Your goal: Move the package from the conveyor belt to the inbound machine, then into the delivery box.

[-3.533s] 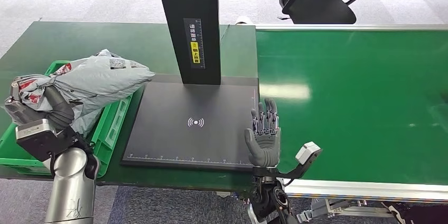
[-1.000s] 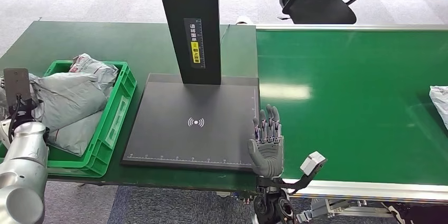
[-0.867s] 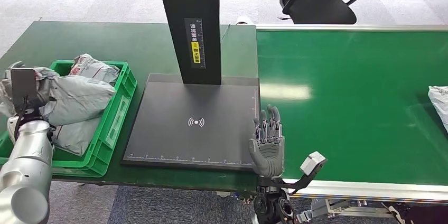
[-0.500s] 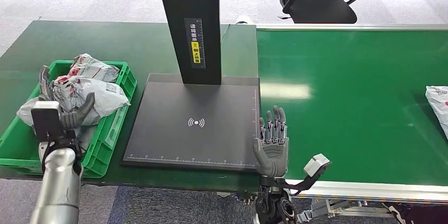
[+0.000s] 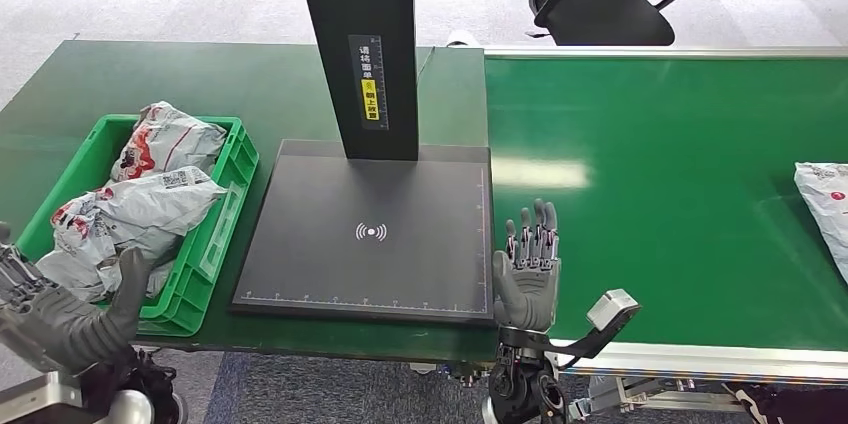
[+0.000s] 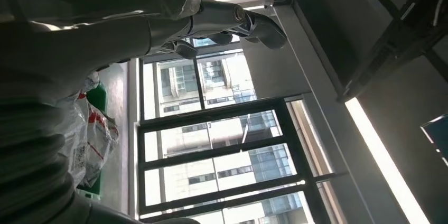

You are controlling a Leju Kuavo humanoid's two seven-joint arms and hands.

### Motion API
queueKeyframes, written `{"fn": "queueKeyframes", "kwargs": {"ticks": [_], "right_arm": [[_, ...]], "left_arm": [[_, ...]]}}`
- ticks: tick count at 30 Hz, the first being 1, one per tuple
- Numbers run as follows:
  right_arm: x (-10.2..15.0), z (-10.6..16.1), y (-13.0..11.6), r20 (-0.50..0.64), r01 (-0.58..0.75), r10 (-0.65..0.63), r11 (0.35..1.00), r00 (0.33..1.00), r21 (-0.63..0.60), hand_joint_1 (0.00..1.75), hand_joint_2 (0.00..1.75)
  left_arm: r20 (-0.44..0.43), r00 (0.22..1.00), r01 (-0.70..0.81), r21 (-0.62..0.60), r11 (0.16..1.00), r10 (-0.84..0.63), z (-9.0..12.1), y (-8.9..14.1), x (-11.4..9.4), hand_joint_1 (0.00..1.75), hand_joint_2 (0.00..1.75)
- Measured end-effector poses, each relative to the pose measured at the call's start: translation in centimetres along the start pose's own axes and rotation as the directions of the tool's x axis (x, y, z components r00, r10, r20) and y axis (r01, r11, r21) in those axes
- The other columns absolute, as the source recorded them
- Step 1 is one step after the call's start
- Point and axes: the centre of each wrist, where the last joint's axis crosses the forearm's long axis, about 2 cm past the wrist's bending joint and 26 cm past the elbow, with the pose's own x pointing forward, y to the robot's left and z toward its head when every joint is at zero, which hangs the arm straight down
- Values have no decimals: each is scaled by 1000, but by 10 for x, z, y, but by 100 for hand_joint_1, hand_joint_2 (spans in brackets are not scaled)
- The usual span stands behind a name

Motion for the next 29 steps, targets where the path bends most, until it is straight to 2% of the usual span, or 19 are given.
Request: {"fn": "queueKeyframes", "kwargs": {"ticks": [3, 6, 10, 15, 18, 21, 25, 29], "right_arm": [[0, 0, 0, 2, -3, 3, 1000, 1000, -1, 0, 175], [0, 0, 0, -1, -13, 13, 1000, 1000, 5, 0, 175], [0, -3, 2, -7, -64, 64, 997, 998, 44, 0, 175], [0, -8, 6, -16, -223, 230, 958, 973, 181, 0, 175], [-1, -9, 8, -15, -290, 303, 925, 953, 246, 0, 175], [-3, -8, 9, -18, -322, 340, 904, 940, 283, 0, 175], [-5, -6, 9, -28, -332, 358, 890, 933, 311, 0, 175], [-6, -5, 9, -38, -333, 364, 885, 930, 326, 0, 175]], "left_arm": [[3, 999, -52, -27, 998, 52, 5, -8, 13, 0, 175], [-39, 991, -130, -151, 980, 125, 11, -23, 21, 0, 175], [-177, 964, -253, -355, 900, 201, 24, -52, 21, 0, 175], [-399, 874, -461, -502, 732, 276, 58, -73, 6, 0, 175], [-503, 815, -556, -541, 631, 286, 82, -77, -3, 0, 175], [-572, 774, -608, -554, 569, 270, 102, -77, -10, 0, 175], [-631, 739, -643, -559, 523, 234, 120, -77, -16, 0, 175], [-662, 715, -662, -540, 519, 223, 128, -76, -18, 0, 175]]}}
